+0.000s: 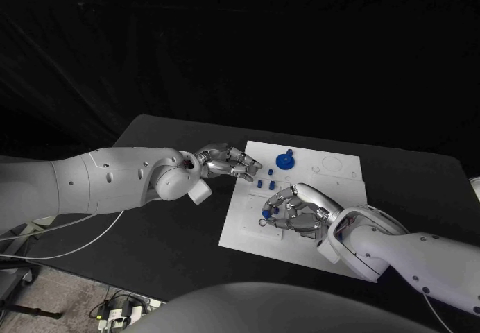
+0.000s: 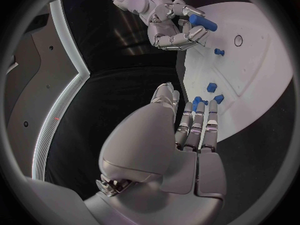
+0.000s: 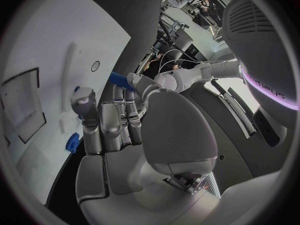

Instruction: Assemble the parts on the task board

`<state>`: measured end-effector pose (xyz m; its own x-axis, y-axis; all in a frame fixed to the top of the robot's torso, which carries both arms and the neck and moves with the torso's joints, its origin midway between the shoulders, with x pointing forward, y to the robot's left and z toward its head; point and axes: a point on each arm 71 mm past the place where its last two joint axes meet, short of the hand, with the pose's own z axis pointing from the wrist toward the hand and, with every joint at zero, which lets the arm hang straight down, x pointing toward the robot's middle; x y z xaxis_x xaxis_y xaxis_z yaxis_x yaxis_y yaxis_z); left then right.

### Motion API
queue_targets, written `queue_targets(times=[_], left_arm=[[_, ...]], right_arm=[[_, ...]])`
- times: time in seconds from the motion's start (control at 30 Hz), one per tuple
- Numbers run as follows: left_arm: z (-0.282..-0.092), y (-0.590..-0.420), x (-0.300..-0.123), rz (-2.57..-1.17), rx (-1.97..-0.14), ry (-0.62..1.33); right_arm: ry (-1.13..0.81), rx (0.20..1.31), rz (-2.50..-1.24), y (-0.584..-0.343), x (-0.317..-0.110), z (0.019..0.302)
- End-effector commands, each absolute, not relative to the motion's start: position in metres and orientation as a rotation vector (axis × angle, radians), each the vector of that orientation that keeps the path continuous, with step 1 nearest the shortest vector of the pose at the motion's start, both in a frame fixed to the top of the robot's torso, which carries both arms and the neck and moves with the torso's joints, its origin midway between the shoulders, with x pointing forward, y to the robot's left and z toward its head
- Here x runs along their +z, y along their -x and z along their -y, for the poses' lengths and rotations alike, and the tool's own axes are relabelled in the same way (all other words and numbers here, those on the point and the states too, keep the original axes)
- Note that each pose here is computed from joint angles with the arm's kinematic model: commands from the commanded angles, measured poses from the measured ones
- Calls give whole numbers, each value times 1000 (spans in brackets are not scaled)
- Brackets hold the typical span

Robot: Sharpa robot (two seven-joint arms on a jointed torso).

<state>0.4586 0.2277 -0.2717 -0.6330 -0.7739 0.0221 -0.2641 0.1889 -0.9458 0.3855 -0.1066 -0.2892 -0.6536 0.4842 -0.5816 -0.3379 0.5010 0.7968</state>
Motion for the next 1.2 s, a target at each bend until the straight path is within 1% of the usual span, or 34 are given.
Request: queue_targets(times=[0.03,0.17,0.3,0.5,0.63,0.77,0.9,1.1,1.2], left_arm=[[-227,-458,-269,-1972,-1476,955],[-229,-459,-266,-1928,-1479,948],[-232,-457,-264,-1907,-1477,908],[-230,-453,-263,-1929,-1499,851],[-224,-450,-262,-1954,-1539,827],[-215,-446,-262,-1986,-1587,821],[-208,-443,-262,-2017,-1617,819],[-199,-440,-265,-2066,-1661,806],[-192,-437,-267,-2120,-1715,785]], right_arm=[[-131,1277,-1916,-385,-291,105],[-152,1288,-1866,-386,-287,108],[-192,1313,-1810,-385,-277,113],[-283,1372,-1748,-388,-250,122],[-340,1412,-1712,-390,-232,128],[-377,1437,-1682,-392,-220,133],[-400,1454,-1667,-394,-214,135],[-436,1477,-1655,-395,-212,136],[-447,1488,-1647,-396,-211,136]])
